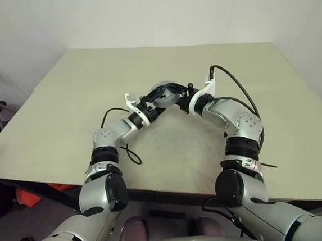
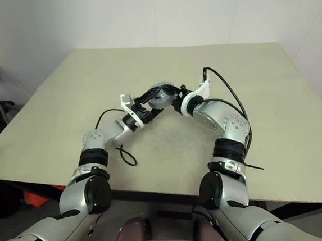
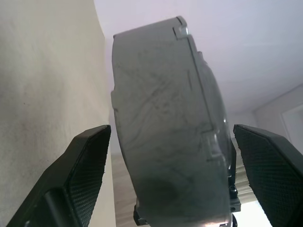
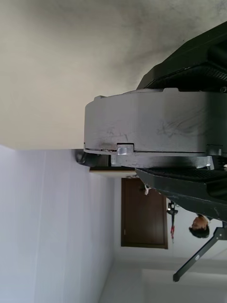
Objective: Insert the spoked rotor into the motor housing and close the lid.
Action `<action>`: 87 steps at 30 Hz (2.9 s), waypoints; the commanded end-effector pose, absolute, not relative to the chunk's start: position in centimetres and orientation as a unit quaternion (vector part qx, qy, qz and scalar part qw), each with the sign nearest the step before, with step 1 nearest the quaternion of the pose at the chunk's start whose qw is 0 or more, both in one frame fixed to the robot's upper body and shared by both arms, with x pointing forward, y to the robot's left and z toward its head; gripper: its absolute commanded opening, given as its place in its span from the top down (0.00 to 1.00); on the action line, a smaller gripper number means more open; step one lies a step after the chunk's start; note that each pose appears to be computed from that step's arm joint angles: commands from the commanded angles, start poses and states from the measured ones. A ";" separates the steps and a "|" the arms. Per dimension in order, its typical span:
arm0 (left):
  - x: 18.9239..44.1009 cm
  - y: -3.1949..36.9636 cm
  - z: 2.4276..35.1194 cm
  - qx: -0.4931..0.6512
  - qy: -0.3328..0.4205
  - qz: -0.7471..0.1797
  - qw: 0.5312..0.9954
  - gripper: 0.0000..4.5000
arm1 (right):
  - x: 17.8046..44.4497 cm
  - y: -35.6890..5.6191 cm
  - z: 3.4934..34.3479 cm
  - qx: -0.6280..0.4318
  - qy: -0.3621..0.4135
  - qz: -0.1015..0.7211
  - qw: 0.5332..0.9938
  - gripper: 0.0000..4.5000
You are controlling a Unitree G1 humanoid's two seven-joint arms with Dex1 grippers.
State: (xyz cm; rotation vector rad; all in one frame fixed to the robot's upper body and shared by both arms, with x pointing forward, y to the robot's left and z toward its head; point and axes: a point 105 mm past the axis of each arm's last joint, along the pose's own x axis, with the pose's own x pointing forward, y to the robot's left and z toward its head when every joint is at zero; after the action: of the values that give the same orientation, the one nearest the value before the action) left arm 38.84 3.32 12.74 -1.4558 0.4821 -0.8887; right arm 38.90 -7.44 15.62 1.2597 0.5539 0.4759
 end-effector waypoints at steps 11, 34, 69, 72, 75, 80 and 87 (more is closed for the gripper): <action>40.1 4.7 13.6 -0.642 0.175 -0.372 0.647 0.03 | 38.9 -7.5 18.9 0.582 0.205 0.256 0.744 0.53; 40.3 4.9 13.9 -0.647 0.167 -0.373 0.644 0.50 | 38.7 -7.7 19.3 0.546 0.178 0.262 0.775 0.10; 41.3 26.5 8.7 -0.581 0.023 -0.032 0.813 0.50 | 39.6 -9.0 15.9 0.500 0.194 0.204 0.819 0.01; 41.3 26.9 8.0 -0.578 0.030 -0.009 0.815 0.50 | 39.7 -8.9 15.9 0.499 0.196 0.205 0.819 0.01; 41.1 27.8 7.6 -0.572 0.029 0.012 0.820 0.50 | 39.8 -8.7 15.8 0.498 0.199 0.206 0.818 0.01; 40.7 29.7 7.9 -0.553 0.013 0.036 0.832 0.24 | 39.9 -8.6 15.5 0.497 0.204 0.206 0.818 0.00; 40.0 34.2 9.4 -0.505 -0.010 0.098 0.858 0.03 | 40.2 -8.8 14.8 0.489 0.214 0.201 0.821 0.00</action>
State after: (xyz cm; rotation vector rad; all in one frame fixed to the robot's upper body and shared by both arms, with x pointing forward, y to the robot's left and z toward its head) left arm 39.69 33.27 7.56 -1.0926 0.0356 0.2077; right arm 39.96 -9.28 13.04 1.0509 0.5001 0.3801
